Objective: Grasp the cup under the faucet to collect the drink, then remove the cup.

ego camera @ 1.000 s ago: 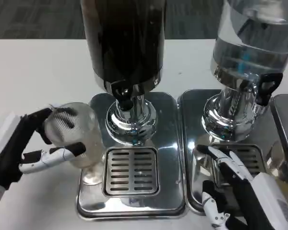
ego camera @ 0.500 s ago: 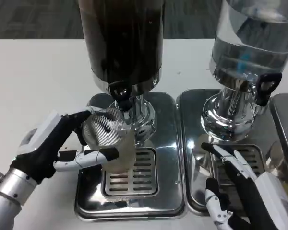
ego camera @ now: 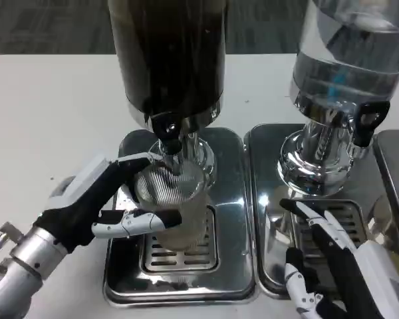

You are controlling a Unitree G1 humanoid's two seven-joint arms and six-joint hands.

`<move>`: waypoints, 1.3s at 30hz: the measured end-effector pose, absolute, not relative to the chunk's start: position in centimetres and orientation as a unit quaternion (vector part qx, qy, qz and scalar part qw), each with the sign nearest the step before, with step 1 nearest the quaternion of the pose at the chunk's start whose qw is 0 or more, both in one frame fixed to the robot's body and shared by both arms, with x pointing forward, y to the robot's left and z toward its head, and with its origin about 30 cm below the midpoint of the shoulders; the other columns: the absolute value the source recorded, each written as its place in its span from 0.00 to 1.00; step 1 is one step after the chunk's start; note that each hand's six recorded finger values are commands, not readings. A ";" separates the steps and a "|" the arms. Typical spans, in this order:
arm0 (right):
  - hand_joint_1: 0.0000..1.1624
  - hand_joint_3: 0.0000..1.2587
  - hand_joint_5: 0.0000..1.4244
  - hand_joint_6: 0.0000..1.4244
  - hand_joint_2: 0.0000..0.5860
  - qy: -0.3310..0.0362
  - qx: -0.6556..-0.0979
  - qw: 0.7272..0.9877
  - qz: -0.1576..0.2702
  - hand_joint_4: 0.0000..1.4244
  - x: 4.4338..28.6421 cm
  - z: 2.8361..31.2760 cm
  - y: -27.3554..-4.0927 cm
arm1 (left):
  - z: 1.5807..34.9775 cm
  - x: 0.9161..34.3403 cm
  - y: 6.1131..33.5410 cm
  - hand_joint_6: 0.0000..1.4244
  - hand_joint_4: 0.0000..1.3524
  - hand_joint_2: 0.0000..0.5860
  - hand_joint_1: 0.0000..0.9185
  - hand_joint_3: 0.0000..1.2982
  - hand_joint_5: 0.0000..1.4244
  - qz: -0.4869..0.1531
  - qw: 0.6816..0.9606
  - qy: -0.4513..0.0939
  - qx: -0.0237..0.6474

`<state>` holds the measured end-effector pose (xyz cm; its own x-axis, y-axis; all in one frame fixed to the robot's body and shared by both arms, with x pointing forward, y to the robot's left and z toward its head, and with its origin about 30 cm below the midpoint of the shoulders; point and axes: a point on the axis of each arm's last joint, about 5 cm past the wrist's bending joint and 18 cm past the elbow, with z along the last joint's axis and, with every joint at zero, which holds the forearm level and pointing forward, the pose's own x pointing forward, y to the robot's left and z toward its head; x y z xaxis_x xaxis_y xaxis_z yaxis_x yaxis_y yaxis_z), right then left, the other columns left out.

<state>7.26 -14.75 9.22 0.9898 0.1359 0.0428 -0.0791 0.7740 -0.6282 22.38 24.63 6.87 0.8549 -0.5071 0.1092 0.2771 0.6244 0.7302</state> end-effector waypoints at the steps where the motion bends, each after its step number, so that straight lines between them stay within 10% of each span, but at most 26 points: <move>1: 0.43 0.13 0.04 0.11 1.00 -0.043 -0.331 0.941 0.057 0.10 7.3 9.2 -14.7 | 6.9 22.4 24.6 0.52 0.34 0.17 0.13 0.34 0.48 -0.222 0.888 -0.153 0.374; 24: 0.44 0.14 0.05 0.12 1.00 -0.049 -0.326 0.942 0.056 0.10 7.6 9.4 -14.9 | 8.7 22.2 26.4 0.33 0.24 0.18 0.00 0.28 0.32 -0.181 0.888 -0.182 0.382; 39: 0.44 0.15 0.05 0.12 1.00 -0.057 -0.320 0.943 0.066 0.10 8.1 9.6 -14.7 | 13.9 20.7 30.0 0.24 0.19 0.14 0.00 0.22 0.23 -0.137 0.932 -0.240 0.234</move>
<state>8.09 -14.66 9.58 0.9846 0.1615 0.0662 -0.0879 0.7863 -0.6115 20.75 29.97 13.87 0.8479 -0.3667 0.3830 0.1428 0.8535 0.5011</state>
